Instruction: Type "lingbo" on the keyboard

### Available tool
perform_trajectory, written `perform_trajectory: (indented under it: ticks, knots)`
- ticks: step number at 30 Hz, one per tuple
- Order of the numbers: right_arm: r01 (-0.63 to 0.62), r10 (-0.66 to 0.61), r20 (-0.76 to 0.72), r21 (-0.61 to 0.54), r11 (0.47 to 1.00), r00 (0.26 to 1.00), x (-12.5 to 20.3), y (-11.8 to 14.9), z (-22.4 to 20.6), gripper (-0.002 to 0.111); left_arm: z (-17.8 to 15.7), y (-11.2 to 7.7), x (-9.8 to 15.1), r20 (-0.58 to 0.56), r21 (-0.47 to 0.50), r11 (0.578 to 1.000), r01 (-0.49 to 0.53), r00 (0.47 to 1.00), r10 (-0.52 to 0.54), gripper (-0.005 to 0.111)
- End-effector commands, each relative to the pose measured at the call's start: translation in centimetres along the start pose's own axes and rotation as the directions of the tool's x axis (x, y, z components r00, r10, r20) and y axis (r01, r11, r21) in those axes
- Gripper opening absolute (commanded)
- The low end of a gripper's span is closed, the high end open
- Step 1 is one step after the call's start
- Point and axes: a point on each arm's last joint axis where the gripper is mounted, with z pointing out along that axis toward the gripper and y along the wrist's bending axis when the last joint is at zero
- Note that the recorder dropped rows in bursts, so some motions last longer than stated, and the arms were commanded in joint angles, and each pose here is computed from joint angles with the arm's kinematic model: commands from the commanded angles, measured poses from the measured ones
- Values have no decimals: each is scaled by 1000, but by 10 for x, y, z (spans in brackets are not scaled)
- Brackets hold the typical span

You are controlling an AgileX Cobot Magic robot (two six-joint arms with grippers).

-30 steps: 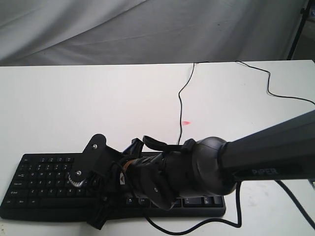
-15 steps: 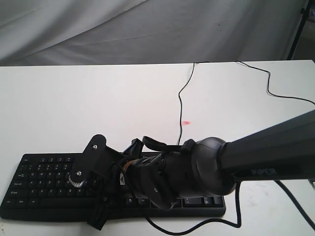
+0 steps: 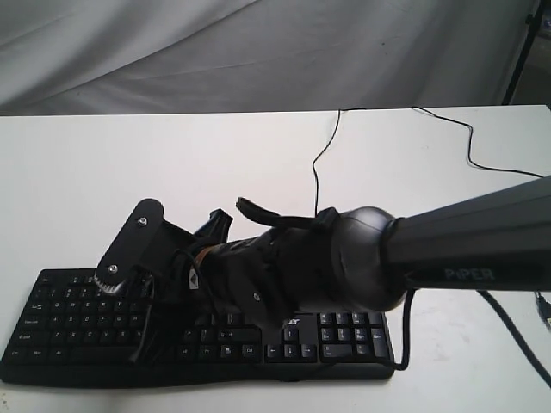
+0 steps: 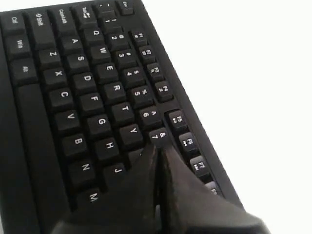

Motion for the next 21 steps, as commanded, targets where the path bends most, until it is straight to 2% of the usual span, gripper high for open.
perform_trajectory:
  ticks: [1, 21]
  knots:
    - [16, -16, 8, 10, 1000, 1000, 3, -1, 7, 0, 1, 0, 1, -3, 4, 1000, 3, 1000, -3, 1]
    - [16, -16, 17, 20, 1000, 1000, 7, 0, 14, 0, 1, 0, 1, -3, 4, 1000, 3, 1000, -3, 1]
